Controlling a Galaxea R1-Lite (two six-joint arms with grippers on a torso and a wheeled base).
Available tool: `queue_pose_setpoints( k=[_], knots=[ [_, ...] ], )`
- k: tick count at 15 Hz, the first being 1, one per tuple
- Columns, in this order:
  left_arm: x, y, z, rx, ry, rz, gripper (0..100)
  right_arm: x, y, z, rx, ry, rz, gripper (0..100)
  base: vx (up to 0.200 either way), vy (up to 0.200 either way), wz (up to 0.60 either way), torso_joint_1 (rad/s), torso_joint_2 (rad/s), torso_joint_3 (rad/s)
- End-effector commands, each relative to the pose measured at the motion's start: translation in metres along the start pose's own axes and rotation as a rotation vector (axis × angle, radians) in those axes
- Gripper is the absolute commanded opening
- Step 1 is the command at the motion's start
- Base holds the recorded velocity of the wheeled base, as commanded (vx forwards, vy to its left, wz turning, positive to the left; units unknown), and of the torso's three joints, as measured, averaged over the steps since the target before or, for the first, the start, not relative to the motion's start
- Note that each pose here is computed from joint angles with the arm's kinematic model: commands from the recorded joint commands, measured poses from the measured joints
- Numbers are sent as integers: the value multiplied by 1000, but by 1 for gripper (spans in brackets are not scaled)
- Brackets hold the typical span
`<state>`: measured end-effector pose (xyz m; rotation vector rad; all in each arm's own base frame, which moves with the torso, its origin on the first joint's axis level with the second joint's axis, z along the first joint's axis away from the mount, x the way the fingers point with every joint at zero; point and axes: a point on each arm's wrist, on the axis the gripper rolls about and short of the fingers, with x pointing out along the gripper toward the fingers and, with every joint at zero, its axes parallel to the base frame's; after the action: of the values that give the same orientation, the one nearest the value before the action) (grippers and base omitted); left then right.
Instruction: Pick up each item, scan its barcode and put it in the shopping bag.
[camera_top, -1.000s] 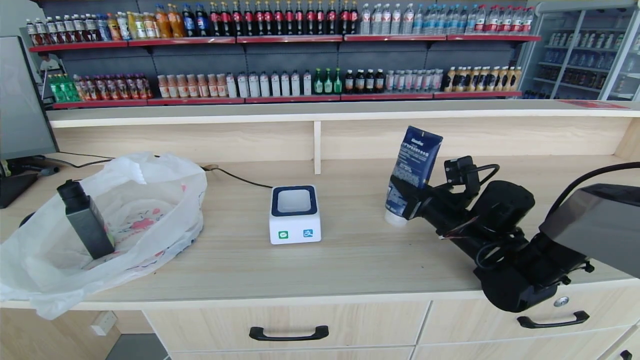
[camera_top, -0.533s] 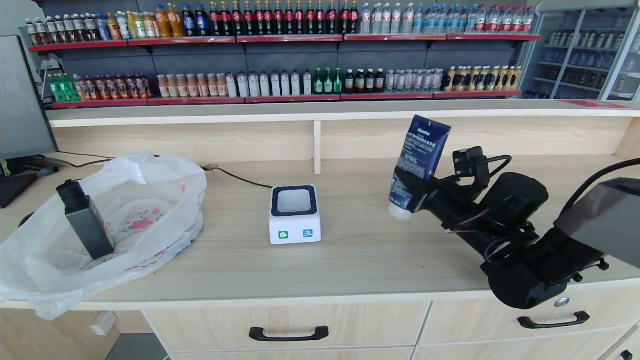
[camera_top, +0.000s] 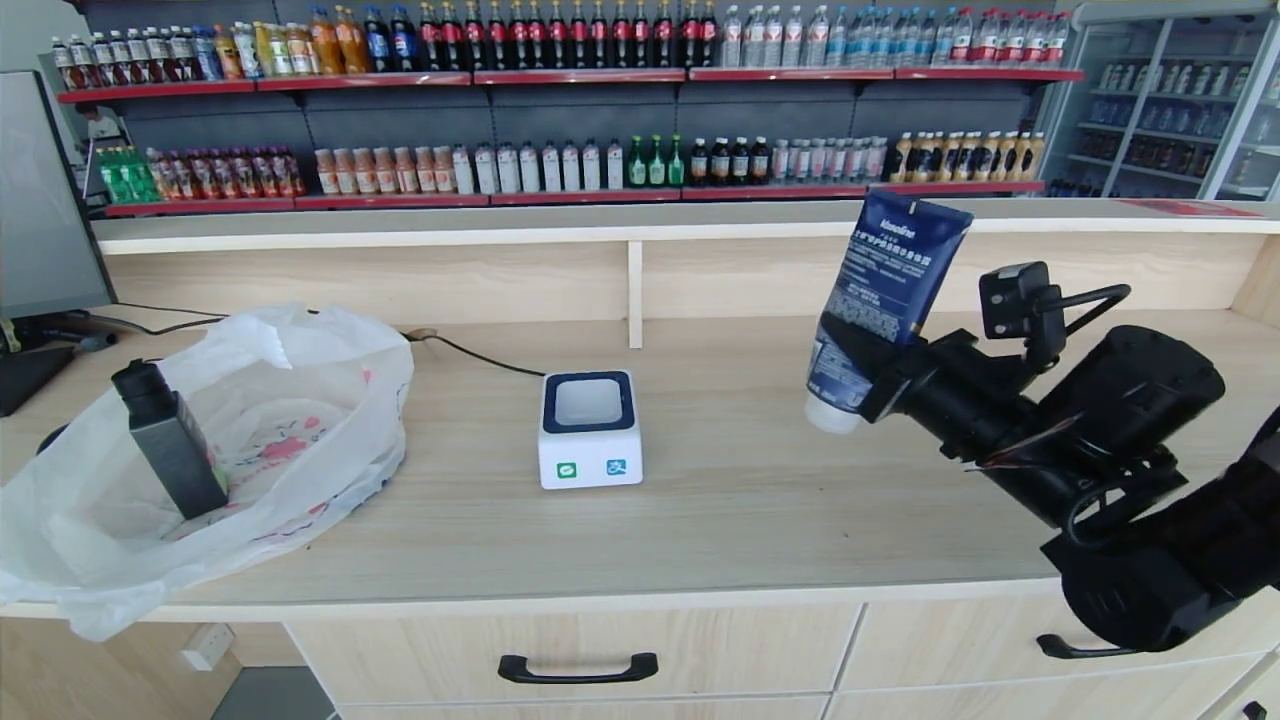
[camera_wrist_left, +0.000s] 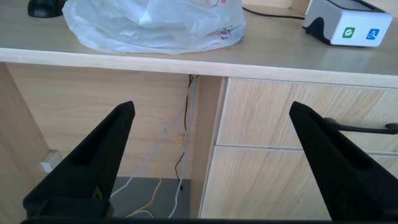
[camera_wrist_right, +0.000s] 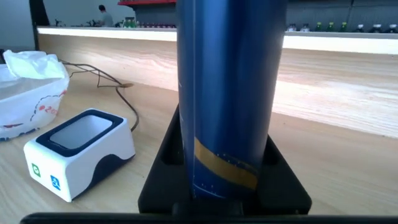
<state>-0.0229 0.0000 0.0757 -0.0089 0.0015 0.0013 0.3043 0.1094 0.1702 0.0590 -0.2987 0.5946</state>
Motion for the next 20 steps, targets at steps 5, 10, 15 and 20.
queue_pose_setpoints(
  k=[5,10,15,20],
  knots=[
    [0,0,0,0,0,0,100,-39,35,45,-24,-71,100,0,0,0,0,0,0,0],
    [0,0,0,1,0,0,100,-69,43,45,-1,-24,106,0,0,0,0,0,0,0],
    [0,0,0,1,0,0,100,-88,59,42,67,20,199,0,0,0,0,0,0,0],
    [0,0,0,1,0,0,100,-87,90,43,327,55,347,0,0,0,0,0,0,0]
  ],
)
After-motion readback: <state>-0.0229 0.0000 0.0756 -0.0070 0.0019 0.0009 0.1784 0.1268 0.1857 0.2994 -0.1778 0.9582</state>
